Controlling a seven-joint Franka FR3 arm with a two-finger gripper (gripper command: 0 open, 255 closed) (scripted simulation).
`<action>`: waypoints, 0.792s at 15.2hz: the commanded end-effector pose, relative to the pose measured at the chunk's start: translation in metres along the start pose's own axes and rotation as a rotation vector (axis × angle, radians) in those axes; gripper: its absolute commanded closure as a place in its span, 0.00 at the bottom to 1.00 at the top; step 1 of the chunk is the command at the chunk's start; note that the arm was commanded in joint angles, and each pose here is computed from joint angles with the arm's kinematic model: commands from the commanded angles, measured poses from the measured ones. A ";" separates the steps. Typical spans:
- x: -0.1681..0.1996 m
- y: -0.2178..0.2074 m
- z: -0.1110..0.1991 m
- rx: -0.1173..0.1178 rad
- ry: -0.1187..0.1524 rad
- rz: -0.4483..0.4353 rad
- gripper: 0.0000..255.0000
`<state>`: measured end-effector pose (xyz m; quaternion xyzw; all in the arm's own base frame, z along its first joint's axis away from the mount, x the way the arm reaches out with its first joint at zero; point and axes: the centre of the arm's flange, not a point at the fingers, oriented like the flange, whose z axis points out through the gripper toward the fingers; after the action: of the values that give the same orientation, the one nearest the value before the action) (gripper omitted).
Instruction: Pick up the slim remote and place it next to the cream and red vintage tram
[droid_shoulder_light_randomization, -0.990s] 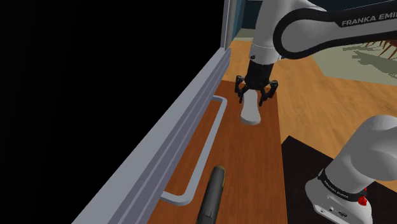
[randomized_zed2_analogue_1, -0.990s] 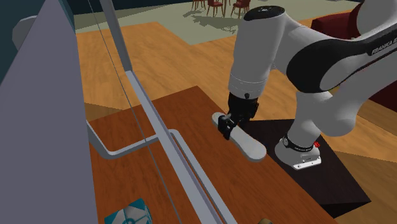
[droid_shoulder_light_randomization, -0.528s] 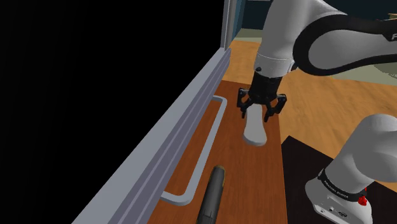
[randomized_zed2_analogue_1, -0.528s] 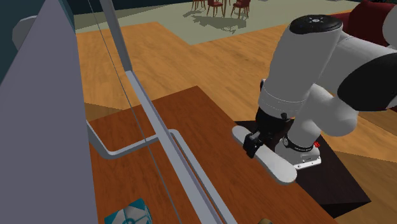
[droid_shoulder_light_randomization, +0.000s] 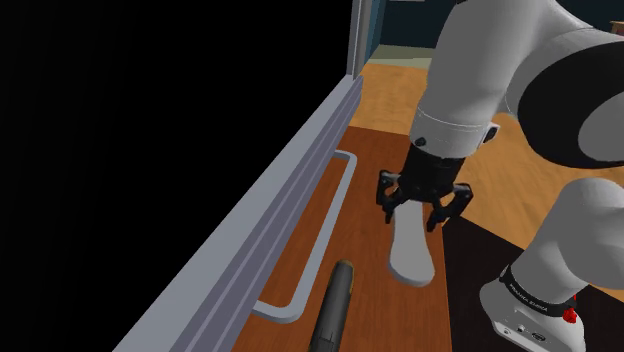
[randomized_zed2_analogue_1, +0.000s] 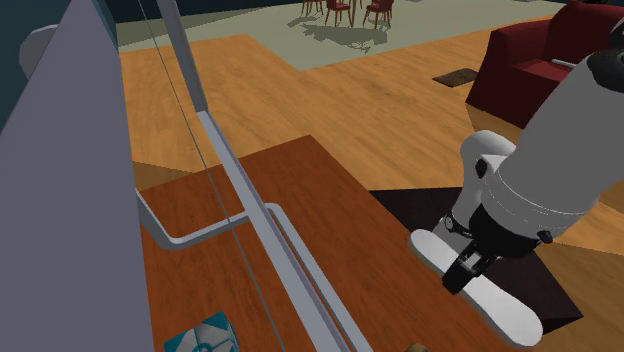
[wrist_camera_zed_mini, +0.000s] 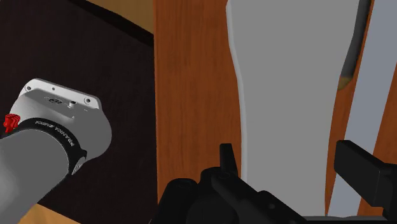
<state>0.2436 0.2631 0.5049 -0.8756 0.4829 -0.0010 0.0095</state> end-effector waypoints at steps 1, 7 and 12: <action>-0.023 0.002 0.000 0.000 -0.001 0.002 1.00; -0.102 0.013 0.000 0.000 -0.001 0.002 1.00; -0.167 0.021 0.000 0.000 -0.001 0.002 1.00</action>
<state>0.1477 0.3831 0.5052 -0.8755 0.4831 -0.0008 0.0096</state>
